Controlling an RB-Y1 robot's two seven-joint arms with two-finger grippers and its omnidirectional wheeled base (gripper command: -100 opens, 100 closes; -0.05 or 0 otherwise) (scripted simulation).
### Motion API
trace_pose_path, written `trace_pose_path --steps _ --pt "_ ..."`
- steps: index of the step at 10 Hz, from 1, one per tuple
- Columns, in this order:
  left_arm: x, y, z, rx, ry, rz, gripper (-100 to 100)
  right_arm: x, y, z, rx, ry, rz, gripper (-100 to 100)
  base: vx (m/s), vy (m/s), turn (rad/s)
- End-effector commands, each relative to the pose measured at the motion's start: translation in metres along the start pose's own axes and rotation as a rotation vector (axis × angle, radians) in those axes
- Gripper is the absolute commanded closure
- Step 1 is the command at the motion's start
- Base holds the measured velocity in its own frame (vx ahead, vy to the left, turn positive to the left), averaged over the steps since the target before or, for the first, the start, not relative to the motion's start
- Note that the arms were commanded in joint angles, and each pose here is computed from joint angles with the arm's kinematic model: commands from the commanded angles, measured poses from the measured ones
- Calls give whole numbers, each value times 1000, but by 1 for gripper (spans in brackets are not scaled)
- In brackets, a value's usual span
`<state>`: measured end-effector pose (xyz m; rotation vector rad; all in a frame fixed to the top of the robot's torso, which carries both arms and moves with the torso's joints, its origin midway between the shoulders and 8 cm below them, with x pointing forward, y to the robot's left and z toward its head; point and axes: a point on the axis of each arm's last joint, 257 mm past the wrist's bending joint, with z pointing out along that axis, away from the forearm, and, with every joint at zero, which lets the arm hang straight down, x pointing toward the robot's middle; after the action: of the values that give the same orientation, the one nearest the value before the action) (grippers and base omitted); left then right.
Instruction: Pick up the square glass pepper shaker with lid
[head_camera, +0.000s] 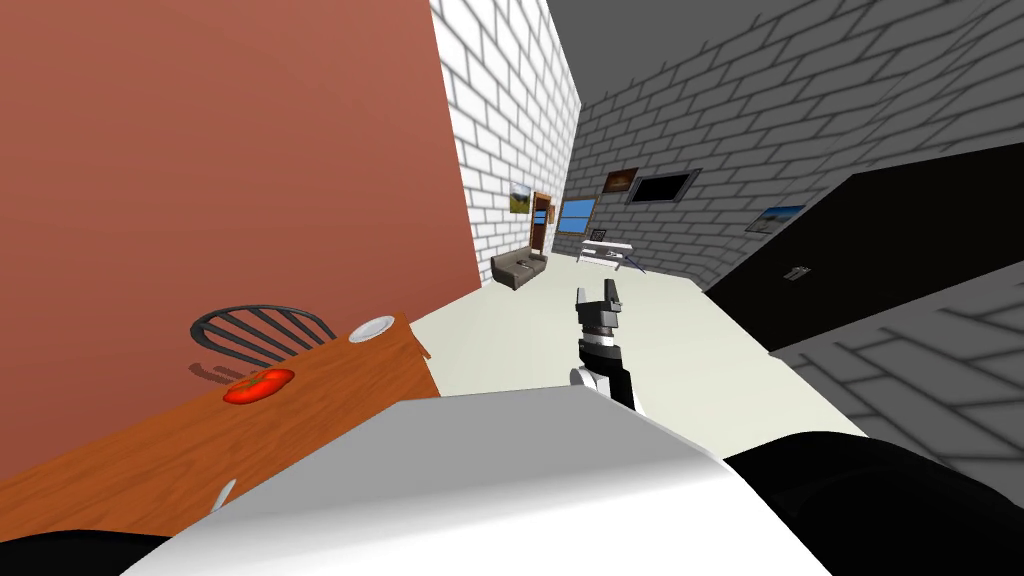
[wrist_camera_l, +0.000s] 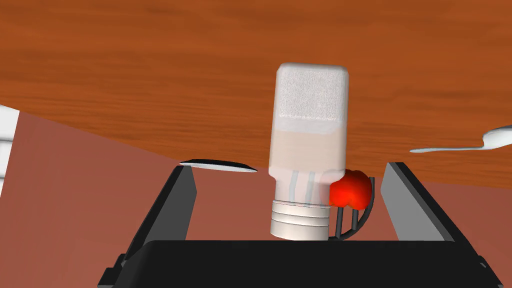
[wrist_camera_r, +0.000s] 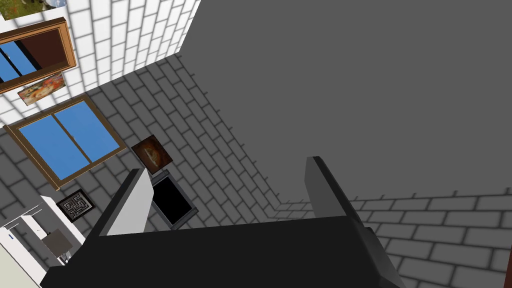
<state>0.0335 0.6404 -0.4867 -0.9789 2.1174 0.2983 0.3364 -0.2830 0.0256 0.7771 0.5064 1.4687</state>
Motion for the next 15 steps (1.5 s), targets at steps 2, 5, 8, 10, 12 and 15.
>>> trace_pose_path --steps 2,5,8,10,12,15 --pt "4 -12 12 -2 -1 -1 -100 0 0 0 0 0 0 0 -7 43 -11" --pt "6 -15 15 -1 -1 -1 100 0 0 0 0 0 0 0 -10 40 -6" --pt "2 -19 17 8 -9 -6 100 0 0 0 0 0 0 0 0 0 -4" --pt "3 -17 16 5 -7 -5 0 0 0 0 0 0 0 0 0 0 0" --pt "1 -3 4 -1 -1 0 100 0 0 0 0 0 0 0 7 -50 14" --pt "2 0 2 -3 1 1 0 0 0 0 0 0 0 0 6 -36 13"
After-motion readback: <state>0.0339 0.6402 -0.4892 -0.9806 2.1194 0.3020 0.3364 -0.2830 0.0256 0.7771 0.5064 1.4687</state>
